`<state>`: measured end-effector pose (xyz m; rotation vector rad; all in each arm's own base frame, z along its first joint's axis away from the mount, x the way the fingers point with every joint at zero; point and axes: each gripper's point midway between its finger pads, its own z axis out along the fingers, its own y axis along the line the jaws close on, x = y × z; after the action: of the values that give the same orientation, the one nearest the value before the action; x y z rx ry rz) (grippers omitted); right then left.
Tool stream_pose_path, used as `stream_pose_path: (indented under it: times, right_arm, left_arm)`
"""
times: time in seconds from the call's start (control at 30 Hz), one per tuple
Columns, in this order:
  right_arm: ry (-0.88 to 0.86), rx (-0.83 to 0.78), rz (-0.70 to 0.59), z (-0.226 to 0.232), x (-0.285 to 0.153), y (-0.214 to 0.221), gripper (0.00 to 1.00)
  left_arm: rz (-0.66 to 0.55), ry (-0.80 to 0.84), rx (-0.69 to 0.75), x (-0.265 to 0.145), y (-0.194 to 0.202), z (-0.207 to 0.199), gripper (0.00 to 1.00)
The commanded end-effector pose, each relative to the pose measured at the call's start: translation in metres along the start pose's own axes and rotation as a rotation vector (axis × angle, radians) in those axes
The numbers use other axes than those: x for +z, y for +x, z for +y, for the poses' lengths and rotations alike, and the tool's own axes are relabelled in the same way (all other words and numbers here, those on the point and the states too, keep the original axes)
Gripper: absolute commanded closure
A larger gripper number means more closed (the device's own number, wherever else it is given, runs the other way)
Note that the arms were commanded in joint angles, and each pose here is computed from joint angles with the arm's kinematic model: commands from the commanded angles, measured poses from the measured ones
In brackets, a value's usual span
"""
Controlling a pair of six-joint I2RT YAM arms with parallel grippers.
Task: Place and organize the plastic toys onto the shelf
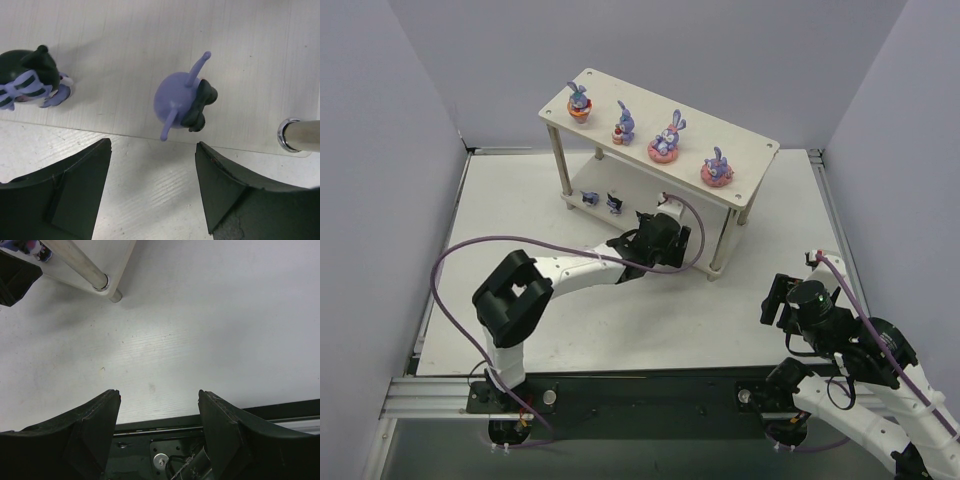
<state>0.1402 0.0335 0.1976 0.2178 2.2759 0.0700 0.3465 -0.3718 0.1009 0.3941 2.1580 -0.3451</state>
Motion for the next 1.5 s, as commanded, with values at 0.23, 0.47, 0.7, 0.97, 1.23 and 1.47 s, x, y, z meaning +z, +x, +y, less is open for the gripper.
stream_pose_path:
  times: [0.23, 0.47, 0.7, 0.97, 1.23, 1.47]
  right_arm:
    - [0.047, -0.017, 0.005, -0.01, 0.002, 0.003, 0.35]
    - [0.048, -0.014, 0.004, -0.01, 0.002, 0.003, 0.35]
    - [0.049, -0.015, 0.005, -0.01, 0.002, 0.003, 0.35]
    - [0.043, -0.009, -0.005, -0.011, 0.001, 0.003, 0.35]
    - [0.045, -0.007, -0.012, -0.014, 0.001, 0.004, 0.35]
    - [0.046, -0.003, -0.016, -0.014, 0.001, 0.004, 0.35]
  left_arm:
    - [-0.2, 0.032, -0.17, -0.042, -0.054, 0.003, 0.24]
    - [-0.238, 0.063, -0.345, -0.054, -0.057, 0.002, 0.88]
    - [-0.187, 0.127, -0.56, -0.041, -0.037, -0.013, 1.0]
    - [-0.181, 0.186, -0.837, -0.023, -0.023, -0.026, 1.0]
    - [-0.188, 0.126, -0.883, -0.009, -0.019, -0.026, 1.0]
    - [-0.2, 0.132, -0.892, -0.003, -0.025, -0.03, 1.0]
